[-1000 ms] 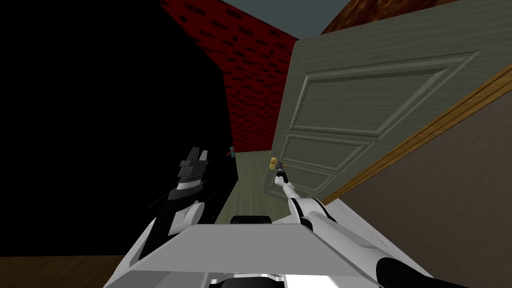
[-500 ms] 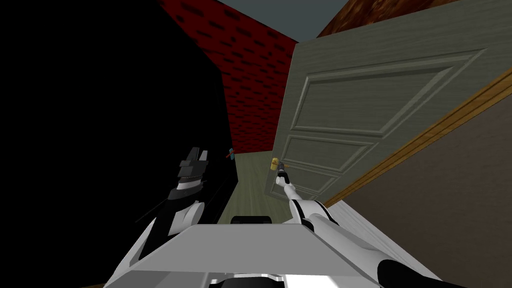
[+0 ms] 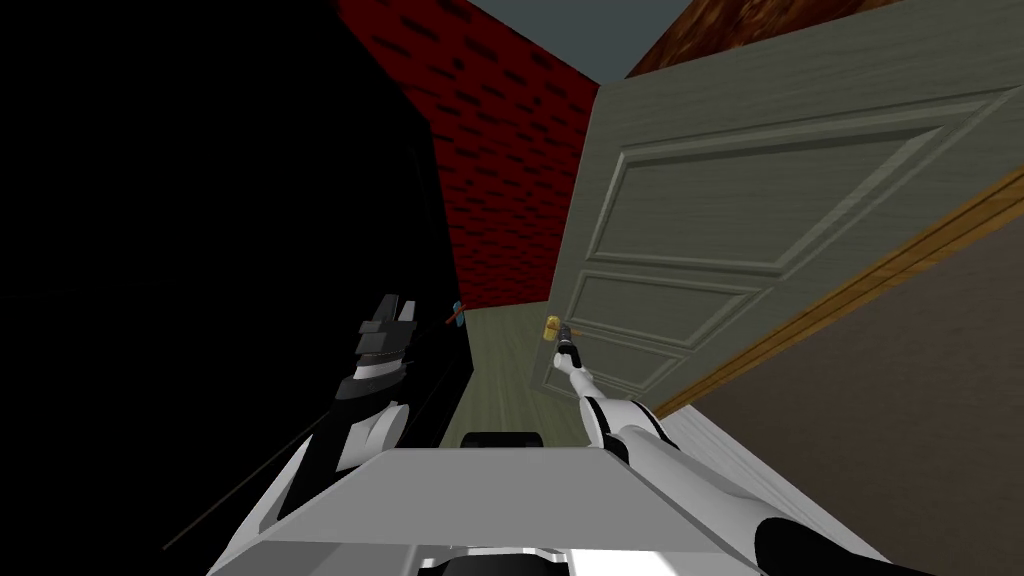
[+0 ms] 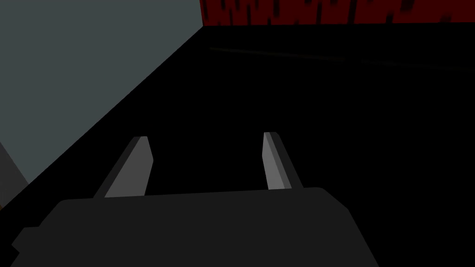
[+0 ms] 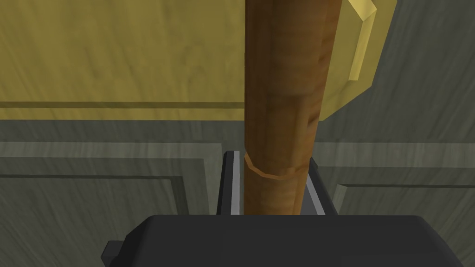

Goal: Push the door open

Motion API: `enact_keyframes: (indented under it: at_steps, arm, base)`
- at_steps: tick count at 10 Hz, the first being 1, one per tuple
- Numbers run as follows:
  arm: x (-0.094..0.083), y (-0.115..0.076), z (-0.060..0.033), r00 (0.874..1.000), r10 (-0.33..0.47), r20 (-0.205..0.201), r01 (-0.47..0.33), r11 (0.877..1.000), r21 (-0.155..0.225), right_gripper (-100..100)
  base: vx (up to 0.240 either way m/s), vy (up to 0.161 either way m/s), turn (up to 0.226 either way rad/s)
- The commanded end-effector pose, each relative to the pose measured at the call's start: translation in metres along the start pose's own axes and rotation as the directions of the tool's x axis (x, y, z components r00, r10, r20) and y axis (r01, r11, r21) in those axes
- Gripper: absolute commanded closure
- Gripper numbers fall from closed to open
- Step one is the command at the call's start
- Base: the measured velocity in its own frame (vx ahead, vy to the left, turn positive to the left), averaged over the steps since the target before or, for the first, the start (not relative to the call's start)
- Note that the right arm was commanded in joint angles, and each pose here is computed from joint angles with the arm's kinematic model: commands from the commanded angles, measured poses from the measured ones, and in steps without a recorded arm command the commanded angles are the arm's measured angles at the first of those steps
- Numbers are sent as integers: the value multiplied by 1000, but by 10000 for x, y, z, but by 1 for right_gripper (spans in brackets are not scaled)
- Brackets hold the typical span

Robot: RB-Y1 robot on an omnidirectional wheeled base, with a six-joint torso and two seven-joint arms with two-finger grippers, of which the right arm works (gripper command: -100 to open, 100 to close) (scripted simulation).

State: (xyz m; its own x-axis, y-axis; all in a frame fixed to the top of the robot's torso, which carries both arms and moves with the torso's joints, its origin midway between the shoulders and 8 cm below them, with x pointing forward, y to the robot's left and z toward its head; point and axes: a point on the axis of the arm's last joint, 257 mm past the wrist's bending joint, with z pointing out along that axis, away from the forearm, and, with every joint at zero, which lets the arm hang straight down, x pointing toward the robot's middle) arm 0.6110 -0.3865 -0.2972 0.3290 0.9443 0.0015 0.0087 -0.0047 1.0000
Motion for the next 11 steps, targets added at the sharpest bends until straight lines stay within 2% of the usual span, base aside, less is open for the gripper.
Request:
enact_keyframes:
  at_steps: [1, 8, 11]
  arm:
    - [0, 22, 5, 1000, -3, 12, 3, 1000, -6, 100]
    - [84, 46, -21, 997, -1, 80, 2, 1000, -11, 100]
    - [74, 21, -30, 996, -1, 92, 2, 1000, -6, 100]
  base:
    - [156, 6, -71]
    - [196, 12, -101]
    - [146, -2, -64]
